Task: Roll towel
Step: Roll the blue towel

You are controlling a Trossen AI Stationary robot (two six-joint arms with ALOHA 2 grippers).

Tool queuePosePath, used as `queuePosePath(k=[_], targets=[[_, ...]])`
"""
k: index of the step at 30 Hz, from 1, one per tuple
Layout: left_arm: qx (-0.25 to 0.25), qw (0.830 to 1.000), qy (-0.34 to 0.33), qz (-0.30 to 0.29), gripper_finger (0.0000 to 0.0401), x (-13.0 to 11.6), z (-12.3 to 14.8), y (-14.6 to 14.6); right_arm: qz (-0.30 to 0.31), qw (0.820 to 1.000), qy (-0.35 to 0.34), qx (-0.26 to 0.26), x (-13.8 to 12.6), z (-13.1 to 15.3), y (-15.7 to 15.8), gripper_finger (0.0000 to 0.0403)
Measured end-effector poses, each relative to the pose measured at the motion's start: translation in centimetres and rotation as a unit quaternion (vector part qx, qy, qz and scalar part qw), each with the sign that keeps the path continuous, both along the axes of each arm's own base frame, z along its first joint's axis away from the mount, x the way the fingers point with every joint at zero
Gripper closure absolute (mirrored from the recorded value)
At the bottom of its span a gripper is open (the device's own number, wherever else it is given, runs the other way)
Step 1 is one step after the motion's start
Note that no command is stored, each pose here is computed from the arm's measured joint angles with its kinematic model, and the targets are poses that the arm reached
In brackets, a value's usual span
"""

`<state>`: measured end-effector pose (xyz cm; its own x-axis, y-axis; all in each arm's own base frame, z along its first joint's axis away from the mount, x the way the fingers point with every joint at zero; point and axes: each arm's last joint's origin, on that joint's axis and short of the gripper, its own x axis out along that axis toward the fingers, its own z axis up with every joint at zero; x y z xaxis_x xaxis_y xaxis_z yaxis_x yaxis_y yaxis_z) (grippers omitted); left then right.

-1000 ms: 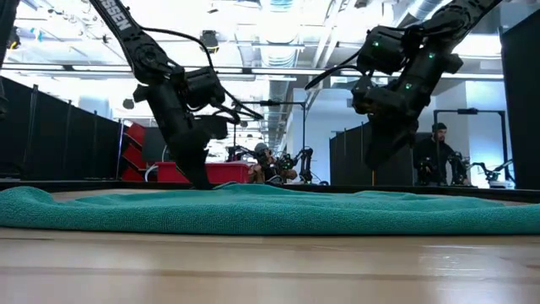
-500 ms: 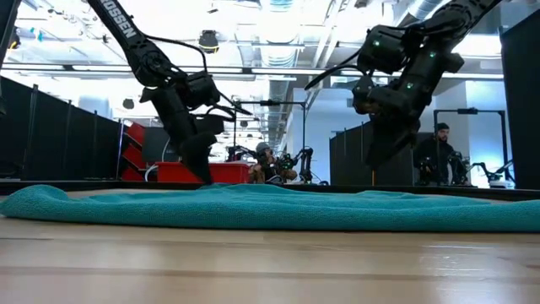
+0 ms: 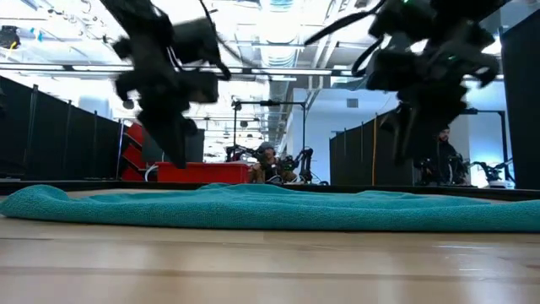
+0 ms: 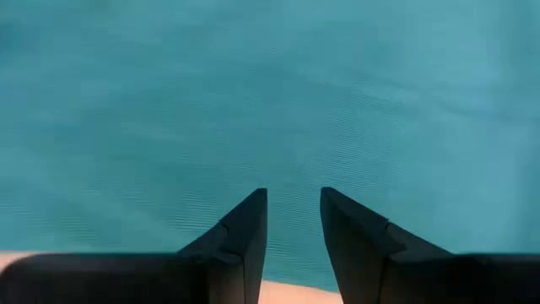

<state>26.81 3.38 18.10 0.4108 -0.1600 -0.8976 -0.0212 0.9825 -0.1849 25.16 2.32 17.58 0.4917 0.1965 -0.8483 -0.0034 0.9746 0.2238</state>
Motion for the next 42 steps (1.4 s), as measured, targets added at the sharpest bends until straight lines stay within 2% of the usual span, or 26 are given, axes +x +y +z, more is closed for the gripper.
queuePosePath(k=[3, 6, 9, 13, 18, 20, 29, 34, 37, 42], targets=[[-0.011, 0.999, 0.005, -0.034, 0.0303, -0.1, 0.6, -4.3, 0.037, 0.999, -0.003, 0.001, -0.2, 0.0, 1.9, 0.0285], [-0.030, 0.999, 0.008, -0.034, 0.0303, -0.3, 1.1, -7.7, 0.060, 0.998, -0.011, 0.006, -0.3, 0.1, 3.4, 0.0283], [-0.041, 0.999, -0.003, -0.017, 0.0300, 0.0, 2.4, -10.4, 0.068, 0.997, -0.010, 0.021, -0.5, 0.2, 4.4, 0.0271], [-0.021, 1.000, 0.000, -0.001, 0.0294, 0.0, 3.4, -12.7, 0.092, 0.995, -0.011, 0.036, -0.8, 0.3, 5.7, 0.0239], [-0.005, 0.999, 0.037, -0.017, 0.0292, -0.3, 2.0, -15.2, 0.131, 0.991, -0.010, 0.041, -1.5, 0.2, 7.8, 0.0199], [0.010, 0.998, 0.049, -0.033, 0.0292, -0.4, 0.9, -16.4, 0.120, 0.992, 0.004, 0.043, -1.6, -0.2, 8.5, 0.0191], [0.106, 0.989, 0.067, -0.078, 0.0292, -0.5, -2.3, -18.4, 0.071, 0.996, 0.045, -0.017, 1.6, -2.0, 12.1, 0.0204], [0.118, 0.985, 0.080, -0.093, 0.0292, -0.6, -3.3, -18.8, 0.047, 0.994, 0.090, -0.029, 3.7, -4.0, 13.5, 0.0209], [0.118, 0.985, 0.079, -0.099, 0.0292, -0.9, -3.5, -19.1, 0.021, 0.994, 0.103, -0.019, 4.5, -4.7, 14.3, 0.0209], [0.122, 0.985, 0.074, -0.096, 0.0292, -1.5, -3.9, -19.6, -0.040, 0.994, 0.099, -0.015, 4.6, -4.4, 14.6, 0.0210]])
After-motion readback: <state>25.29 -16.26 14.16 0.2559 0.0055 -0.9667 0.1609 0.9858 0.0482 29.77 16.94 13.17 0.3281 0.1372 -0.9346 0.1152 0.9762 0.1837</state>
